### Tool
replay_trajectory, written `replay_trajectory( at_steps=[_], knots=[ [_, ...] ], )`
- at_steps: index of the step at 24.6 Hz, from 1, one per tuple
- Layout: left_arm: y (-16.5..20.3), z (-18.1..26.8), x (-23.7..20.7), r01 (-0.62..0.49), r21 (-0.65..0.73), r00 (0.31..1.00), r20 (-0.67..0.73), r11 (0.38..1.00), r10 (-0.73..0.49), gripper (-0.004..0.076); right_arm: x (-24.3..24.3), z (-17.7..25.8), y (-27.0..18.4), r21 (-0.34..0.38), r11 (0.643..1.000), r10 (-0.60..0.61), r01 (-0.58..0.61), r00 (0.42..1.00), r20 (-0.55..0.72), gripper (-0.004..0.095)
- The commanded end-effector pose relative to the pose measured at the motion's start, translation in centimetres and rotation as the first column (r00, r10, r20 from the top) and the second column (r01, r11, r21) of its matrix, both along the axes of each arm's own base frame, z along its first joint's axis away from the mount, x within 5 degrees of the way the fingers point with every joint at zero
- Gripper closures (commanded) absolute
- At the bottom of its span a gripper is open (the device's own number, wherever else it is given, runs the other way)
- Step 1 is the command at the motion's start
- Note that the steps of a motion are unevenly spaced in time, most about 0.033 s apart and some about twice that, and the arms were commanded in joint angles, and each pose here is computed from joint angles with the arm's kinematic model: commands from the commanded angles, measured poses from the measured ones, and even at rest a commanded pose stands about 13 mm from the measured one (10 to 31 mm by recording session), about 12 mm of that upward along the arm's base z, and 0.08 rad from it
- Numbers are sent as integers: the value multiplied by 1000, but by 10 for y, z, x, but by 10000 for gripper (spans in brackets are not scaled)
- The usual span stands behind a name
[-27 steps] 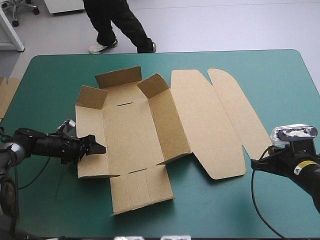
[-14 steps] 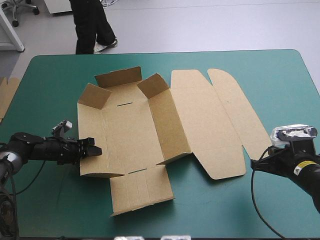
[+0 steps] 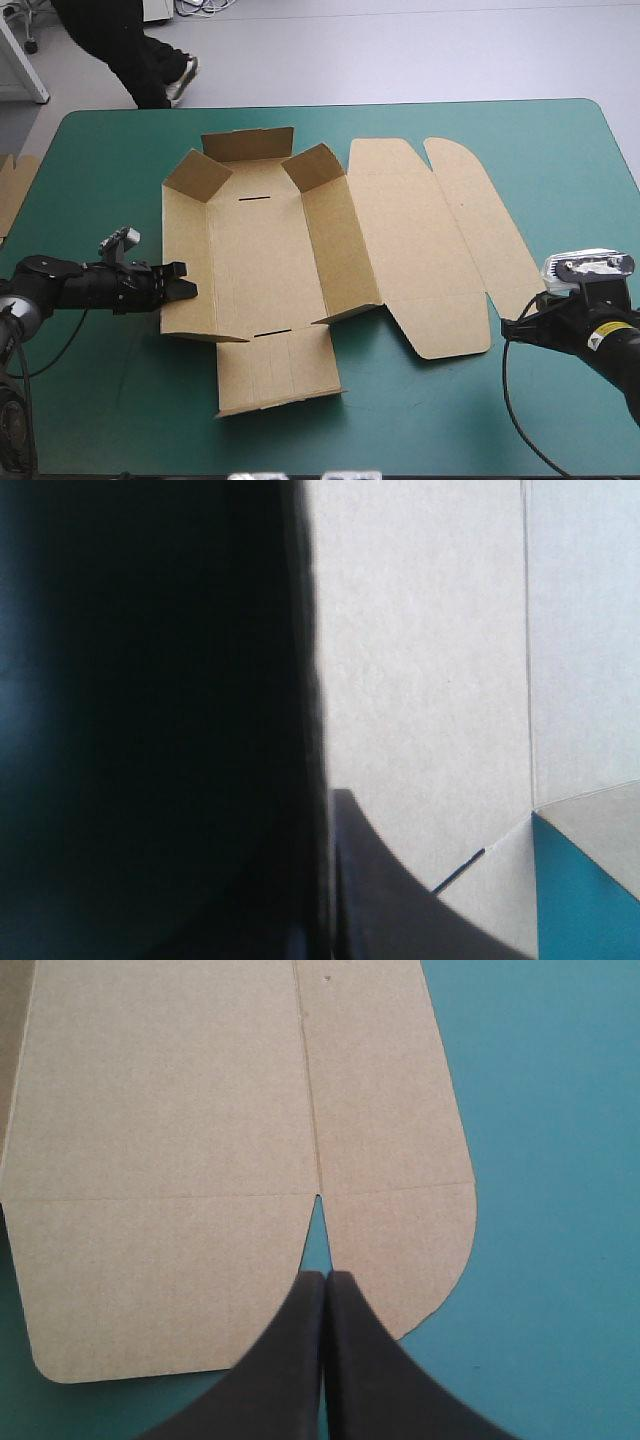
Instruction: Fold the box
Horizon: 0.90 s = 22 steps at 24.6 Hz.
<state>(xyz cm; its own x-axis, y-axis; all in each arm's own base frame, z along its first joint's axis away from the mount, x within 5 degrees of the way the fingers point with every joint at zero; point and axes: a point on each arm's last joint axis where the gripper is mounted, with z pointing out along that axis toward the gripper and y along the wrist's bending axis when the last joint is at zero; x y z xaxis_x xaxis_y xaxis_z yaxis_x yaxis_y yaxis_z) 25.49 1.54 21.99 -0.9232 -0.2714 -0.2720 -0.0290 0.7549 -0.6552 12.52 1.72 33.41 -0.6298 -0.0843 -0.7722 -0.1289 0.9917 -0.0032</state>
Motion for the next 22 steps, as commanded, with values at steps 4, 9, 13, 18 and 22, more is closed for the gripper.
replay_trajectory(
  at_steps=[4, 9, 13, 18, 22],
  knots=[
    [6, 55, 21, 32, 56, 982, 184, 998, -42, 734, 2, 14, 0, -1, 1000, 5, -5, 997, 80, 921],
    [2, 94, 39, 84, 195, 950, 280, 977, -137, 734, 2, 14, -1, -14, 1000, 2, -1, 997, 80, 921],
    [-25, 106, 51, 217, 364, 925, 220, 906, -310, 734, 2, 14, -4, -33, 999, -21, 23, 997, 77, 921],
    [-92, 88, 64, 422, 598, 821, 67, 681, -567, 734, 2, 13, -7, -61, 997, -40, 44, 997, 65, 921],
    [-106, 90, 65, 399, 756, 765, 39, 519, -643, 734, 1, 12, -9, -78, 995, -62, 67, 996, 63, 921]
  ],
)
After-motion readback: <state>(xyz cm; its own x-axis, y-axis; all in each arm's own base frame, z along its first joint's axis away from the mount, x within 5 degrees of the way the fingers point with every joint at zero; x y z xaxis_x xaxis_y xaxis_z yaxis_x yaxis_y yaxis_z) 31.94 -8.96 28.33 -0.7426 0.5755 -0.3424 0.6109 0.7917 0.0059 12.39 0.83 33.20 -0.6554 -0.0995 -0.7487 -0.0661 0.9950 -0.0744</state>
